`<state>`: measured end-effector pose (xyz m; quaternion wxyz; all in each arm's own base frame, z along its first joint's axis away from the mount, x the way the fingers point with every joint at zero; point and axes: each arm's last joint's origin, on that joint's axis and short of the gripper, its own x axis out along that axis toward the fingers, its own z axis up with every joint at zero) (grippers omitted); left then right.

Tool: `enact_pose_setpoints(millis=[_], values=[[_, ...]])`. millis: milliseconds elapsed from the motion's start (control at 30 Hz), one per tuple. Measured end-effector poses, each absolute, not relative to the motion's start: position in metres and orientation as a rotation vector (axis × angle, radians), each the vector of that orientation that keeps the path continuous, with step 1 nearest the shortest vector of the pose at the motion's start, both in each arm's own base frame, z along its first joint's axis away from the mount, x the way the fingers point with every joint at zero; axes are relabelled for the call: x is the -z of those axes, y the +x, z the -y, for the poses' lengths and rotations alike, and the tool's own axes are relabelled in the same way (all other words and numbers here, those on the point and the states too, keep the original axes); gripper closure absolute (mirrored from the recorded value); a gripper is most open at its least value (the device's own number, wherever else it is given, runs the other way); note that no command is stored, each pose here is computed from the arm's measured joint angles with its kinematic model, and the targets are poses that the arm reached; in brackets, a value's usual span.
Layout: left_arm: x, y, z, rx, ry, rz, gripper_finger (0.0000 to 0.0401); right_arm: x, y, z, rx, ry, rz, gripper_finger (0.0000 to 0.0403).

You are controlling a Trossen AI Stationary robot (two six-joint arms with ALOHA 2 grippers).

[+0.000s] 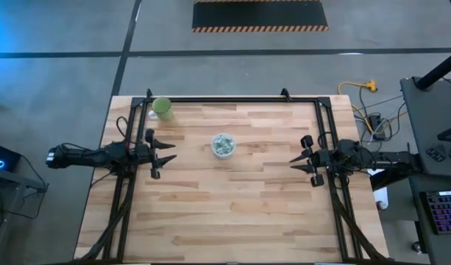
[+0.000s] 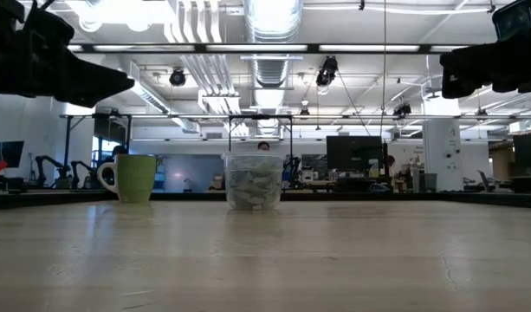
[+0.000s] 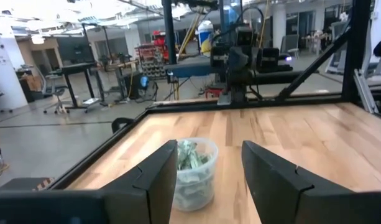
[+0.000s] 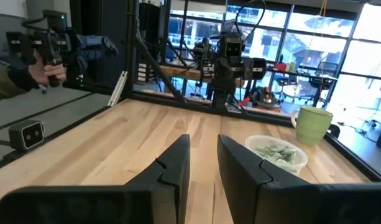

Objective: Pick and place Stevia / Truvia into bins
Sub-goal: Return to Home Position

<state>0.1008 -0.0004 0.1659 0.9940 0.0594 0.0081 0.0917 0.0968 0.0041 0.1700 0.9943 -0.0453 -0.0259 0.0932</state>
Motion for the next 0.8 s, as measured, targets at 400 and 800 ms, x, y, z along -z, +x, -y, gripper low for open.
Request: enact_pose_setpoints(millis=[400, 800], values=[[-0.158, 0.106, 0.001, -0.179, 0.132, -0.106, 0.0237, -0.17, 0.097, -0.004, -0.187, -0.09, 0.049, 0.033], [-0.153, 0.11, 0.001, -0.177, 0.141, -0.16, 0.0237, -0.169, 0.098, -0.004, -0.187, -0.089, 0.04, 0.033]])
